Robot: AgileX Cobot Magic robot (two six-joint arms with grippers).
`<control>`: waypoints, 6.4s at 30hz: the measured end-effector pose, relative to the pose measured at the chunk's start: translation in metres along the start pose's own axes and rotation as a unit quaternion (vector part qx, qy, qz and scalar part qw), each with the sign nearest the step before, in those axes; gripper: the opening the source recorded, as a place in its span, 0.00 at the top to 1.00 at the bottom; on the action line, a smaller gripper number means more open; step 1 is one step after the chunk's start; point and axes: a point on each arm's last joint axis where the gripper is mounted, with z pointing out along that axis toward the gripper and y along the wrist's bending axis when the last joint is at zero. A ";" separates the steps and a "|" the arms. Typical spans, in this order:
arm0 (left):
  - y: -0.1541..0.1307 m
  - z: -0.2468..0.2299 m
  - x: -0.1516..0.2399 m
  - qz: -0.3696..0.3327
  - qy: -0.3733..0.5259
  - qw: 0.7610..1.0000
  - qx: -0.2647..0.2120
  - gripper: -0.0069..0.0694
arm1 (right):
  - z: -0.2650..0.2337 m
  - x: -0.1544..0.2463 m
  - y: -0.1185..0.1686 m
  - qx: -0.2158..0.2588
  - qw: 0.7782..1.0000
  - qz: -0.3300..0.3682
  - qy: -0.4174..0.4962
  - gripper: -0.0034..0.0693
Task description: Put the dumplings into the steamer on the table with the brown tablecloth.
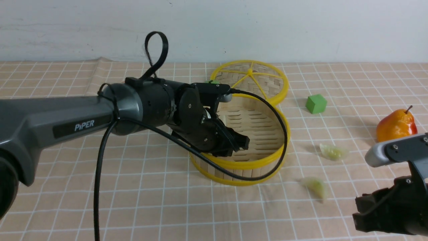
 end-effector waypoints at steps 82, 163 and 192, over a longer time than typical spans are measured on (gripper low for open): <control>0.084 -0.275 0.276 0.142 -0.264 0.946 -0.124 0.93 | 0.215 -0.197 0.042 -0.136 0.981 -0.135 -0.016 0.17; 0.084 -0.276 0.274 0.141 -0.273 0.943 -0.126 0.84 | -0.174 -0.111 0.022 0.009 0.960 -0.149 -0.238 0.98; 0.084 -0.276 0.274 0.140 -0.271 0.944 -0.127 0.81 | -0.076 0.126 -0.029 0.091 0.916 -0.111 -0.373 0.97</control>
